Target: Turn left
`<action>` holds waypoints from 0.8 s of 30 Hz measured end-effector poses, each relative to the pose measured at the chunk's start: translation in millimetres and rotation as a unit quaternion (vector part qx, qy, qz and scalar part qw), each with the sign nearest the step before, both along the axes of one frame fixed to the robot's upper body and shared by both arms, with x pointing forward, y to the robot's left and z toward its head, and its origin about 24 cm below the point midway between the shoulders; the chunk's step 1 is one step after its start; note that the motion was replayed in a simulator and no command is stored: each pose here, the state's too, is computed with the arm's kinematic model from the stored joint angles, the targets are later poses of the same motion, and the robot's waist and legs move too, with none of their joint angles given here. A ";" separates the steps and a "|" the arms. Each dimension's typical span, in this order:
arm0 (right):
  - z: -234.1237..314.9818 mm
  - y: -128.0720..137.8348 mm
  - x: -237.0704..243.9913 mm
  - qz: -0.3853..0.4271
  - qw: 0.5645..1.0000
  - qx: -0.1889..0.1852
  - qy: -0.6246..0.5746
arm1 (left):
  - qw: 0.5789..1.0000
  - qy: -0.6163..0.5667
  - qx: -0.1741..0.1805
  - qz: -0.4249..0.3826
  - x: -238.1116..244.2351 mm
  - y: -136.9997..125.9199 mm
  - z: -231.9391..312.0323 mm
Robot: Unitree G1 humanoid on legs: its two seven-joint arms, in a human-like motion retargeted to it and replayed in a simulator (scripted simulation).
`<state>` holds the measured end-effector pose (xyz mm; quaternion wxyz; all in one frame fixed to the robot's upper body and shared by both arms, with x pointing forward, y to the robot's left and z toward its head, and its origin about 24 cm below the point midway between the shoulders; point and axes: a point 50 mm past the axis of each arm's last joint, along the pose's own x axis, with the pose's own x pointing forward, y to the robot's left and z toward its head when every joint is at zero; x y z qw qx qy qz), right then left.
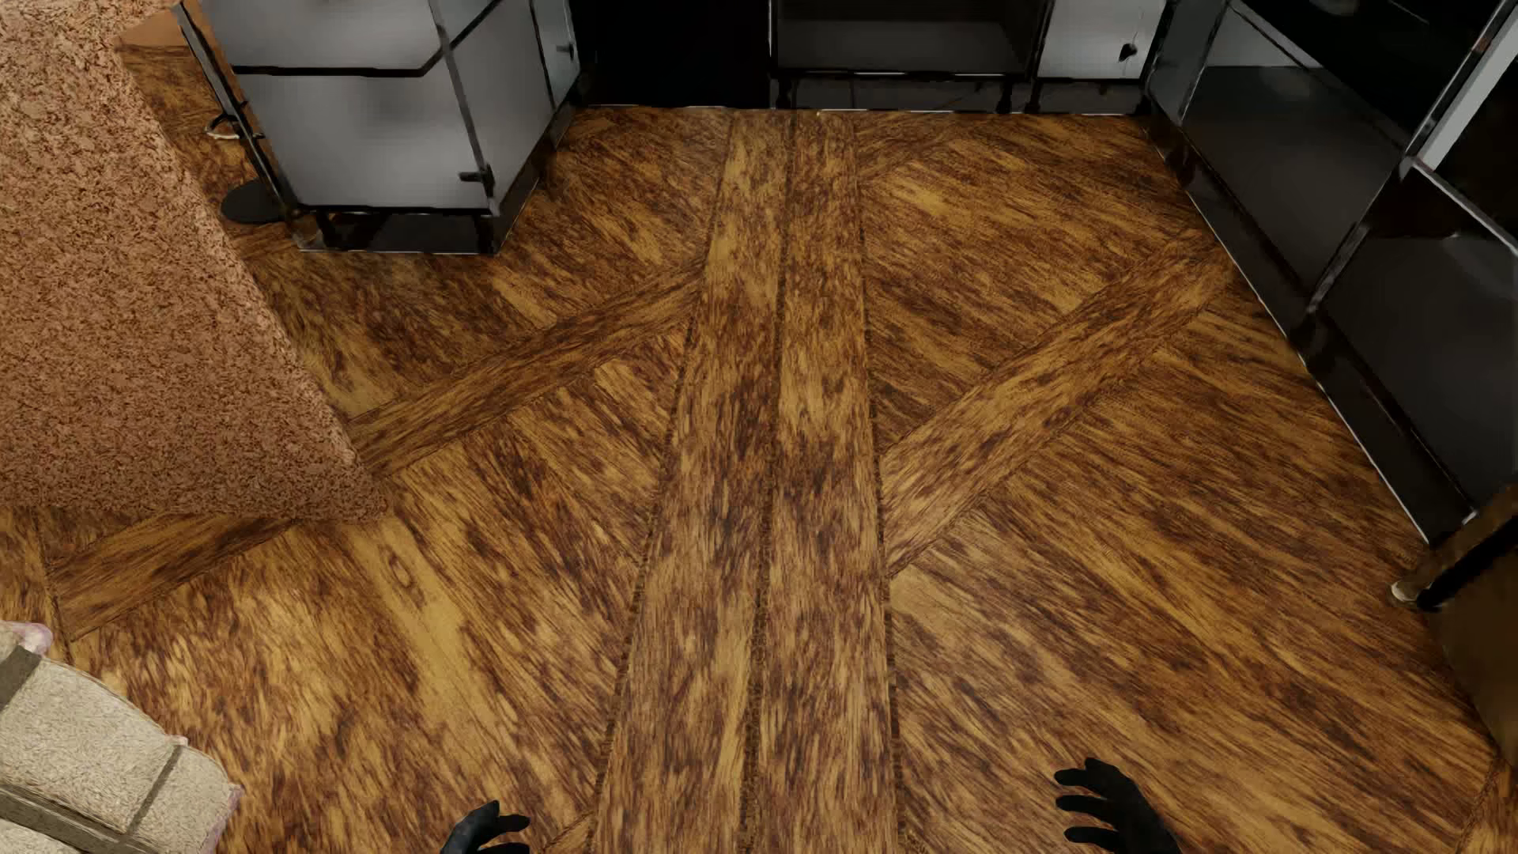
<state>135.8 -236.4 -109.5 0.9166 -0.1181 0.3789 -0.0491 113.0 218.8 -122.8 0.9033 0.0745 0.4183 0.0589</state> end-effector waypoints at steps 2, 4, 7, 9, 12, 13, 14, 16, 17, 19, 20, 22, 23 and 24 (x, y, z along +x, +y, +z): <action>-13.3 38.4 -8.2 0.013 0.999 0.032 0.041 | 0.998 0.064 -0.014 -0.016 -27.8 -5.1 -14.8; -10.4 42.1 1.2 0.023 0.999 0.027 0.027 | 0.994 0.105 -0.025 0.001 -44.4 -6.1 -19.9; -0.7 31.4 14.4 0.043 0.999 0.006 -0.005 | 0.991 0.124 -0.058 0.001 -38.3 -14.6 -21.7; -6.0 43.8 6.8 0.052 0.998 0.020 0.007 | 0.991 0.120 -0.059 0.001 -27.5 -14.5 -21.4; -8.3 30.7 2.1 0.055 0.998 0.004 0.036 | 0.996 0.084 -0.036 -0.017 -14.5 -21.9 -15.9; -5.2 30.3 10.6 0.055 0.998 0.005 0.031 | 0.996 0.080 -0.025 -0.027 -13.0 -14.4 -14.2; -2.8 37.1 14.1 0.062 0.998 0.010 0.023 | 0.996 0.080 -0.014 -0.021 -15.4 -2.3 -13.2; -6.1 51.1 9.4 0.048 0.998 0.032 0.017 | 0.997 0.077 -0.010 -0.027 -16.9 -6.5 -13.9; -2.6 47.3 11.6 0.058 0.998 0.024 0.010 | 0.997 0.071 -0.015 -0.029 -13.7 -12.7 -13.9; -1.4 30.5 11.9 0.036 0.999 0.024 0.004 | 0.996 0.074 -0.036 -0.028 -16.7 -23.1 -16.2; -2.8 29.1 7.5 0.030 0.999 0.032 0.005 | 0.997 0.064 -0.042 -0.026 -4.5 -22.3 -13.0; -0.1 31.1 15.7 0.038 0.998 0.046 -0.003 | 0.995 0.073 -0.065 0.000 -11.1 -25.9 -15.5; 2.3 47.0 26.9 0.051 0.996 0.066 -0.014 | 0.994 0.087 -0.063 -0.006 -16.4 -25.7 -18.0; 1.6 50.0 24.4 0.059 0.996 0.069 -0.013 | 0.994 0.083 -0.064 -0.011 -11.7 -27.5 -16.8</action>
